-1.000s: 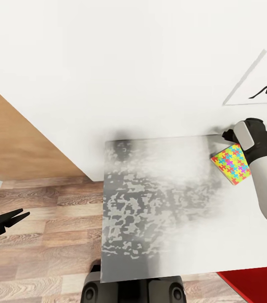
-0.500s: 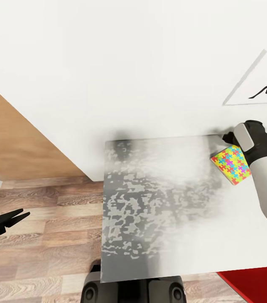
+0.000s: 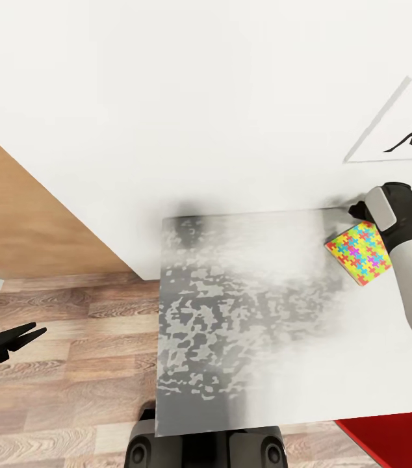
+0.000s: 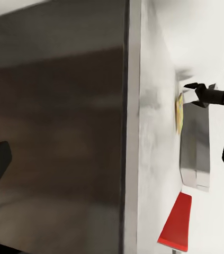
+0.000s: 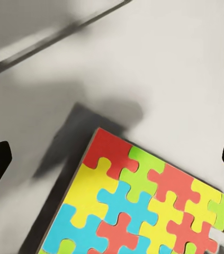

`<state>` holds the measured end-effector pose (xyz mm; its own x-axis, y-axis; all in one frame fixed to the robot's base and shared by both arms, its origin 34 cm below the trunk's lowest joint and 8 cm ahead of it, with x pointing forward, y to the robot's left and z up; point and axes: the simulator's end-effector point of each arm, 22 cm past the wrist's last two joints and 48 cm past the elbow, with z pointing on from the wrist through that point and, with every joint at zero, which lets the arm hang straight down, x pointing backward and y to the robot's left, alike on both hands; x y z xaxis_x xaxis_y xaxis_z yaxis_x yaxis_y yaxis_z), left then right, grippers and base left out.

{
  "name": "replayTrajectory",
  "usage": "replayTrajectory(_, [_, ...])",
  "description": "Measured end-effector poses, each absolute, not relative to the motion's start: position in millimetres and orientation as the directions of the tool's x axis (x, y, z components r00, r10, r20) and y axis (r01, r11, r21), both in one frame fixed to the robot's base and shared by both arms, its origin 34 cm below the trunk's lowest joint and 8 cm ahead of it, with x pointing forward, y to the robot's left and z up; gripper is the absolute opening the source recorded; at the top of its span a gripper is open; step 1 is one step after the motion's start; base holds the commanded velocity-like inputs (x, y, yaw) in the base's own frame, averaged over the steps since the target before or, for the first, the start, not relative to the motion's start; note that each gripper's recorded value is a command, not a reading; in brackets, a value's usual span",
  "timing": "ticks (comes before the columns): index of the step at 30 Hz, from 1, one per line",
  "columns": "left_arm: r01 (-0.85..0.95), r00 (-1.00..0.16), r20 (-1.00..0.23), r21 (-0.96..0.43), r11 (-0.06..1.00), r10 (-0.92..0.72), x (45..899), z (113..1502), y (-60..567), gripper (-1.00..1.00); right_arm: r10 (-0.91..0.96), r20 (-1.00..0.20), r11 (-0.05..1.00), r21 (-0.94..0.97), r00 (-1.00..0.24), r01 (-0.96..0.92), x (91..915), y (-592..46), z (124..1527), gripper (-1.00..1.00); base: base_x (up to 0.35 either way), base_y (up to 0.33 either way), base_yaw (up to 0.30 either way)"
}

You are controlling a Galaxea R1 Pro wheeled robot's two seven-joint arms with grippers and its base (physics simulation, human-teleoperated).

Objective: Put all the toys in the child's room - the three board games (two on the bed and one on the table), the two jigsaw puzzles on the table, and the tennis ball on the table - inside the toy box on the table in the child's room.

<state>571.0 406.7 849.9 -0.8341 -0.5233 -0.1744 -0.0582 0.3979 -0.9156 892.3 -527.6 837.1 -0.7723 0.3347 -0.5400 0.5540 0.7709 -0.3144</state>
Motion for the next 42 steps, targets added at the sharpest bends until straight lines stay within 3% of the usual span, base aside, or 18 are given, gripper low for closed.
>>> replayTrajectory(42, [-0.075,-0.837,-0.159,-0.914,0.398,-0.523,568,841,407,1.0,0.337,-0.522,0.762,-0.338,-0.784,0.552,883,-536,820,1.0,0.0,0.0,0.0])
